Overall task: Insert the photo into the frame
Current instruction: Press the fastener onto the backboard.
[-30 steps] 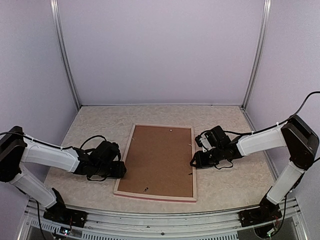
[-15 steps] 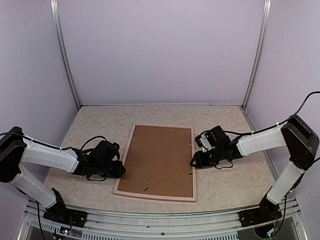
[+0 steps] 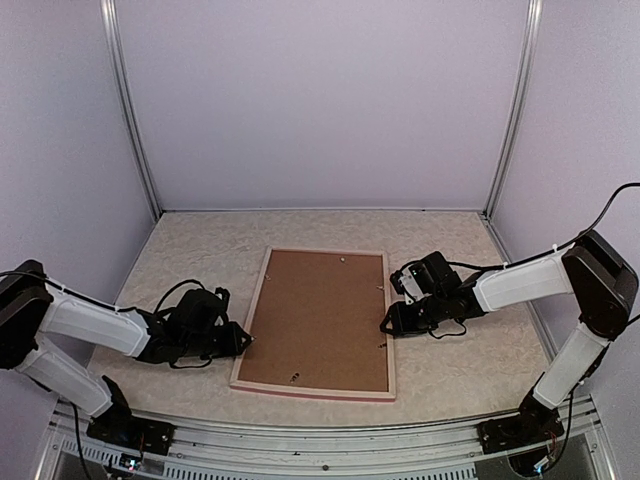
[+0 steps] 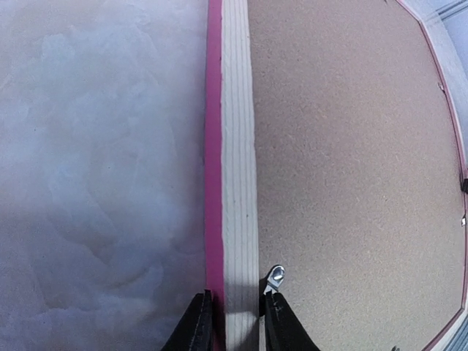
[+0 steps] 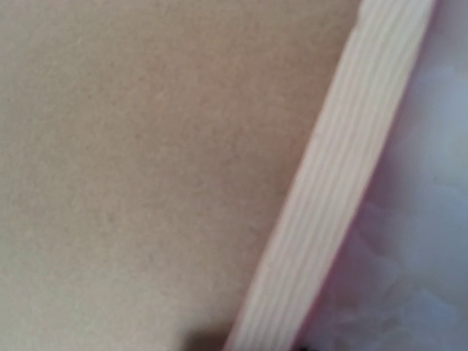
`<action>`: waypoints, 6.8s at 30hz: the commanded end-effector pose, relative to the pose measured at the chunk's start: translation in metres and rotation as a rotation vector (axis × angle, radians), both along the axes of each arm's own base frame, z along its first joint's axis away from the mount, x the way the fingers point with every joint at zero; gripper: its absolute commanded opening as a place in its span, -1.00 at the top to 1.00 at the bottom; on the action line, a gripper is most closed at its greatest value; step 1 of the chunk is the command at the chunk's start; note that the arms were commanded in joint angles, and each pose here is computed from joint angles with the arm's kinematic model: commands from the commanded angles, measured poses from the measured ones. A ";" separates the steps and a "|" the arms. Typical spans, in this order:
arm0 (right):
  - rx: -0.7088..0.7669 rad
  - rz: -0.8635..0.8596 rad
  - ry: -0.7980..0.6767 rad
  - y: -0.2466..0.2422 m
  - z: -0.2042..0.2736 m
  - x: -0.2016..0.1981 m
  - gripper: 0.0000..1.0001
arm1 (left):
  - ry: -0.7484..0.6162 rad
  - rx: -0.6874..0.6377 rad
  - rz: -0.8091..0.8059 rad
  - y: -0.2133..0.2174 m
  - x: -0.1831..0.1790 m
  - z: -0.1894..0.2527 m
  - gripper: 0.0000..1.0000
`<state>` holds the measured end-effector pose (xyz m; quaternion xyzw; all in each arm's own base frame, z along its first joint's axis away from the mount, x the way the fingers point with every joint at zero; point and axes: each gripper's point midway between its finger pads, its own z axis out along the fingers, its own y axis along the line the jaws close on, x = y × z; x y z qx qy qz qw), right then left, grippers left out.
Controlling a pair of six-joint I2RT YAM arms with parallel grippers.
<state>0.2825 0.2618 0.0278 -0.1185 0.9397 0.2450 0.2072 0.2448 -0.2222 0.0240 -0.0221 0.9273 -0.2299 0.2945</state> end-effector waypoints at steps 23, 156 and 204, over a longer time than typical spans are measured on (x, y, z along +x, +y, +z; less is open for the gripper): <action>-0.027 -0.001 0.031 -0.006 -0.010 -0.004 0.26 | 0.061 0.265 -0.001 0.020 0.000 -0.011 0.15; -0.183 0.006 -0.199 -0.044 0.038 0.053 0.28 | 0.157 0.552 -0.067 -0.015 0.020 0.004 -0.03; -0.186 -0.011 -0.227 -0.052 0.049 0.046 0.29 | 0.336 0.737 -0.078 0.015 -0.032 -0.051 0.59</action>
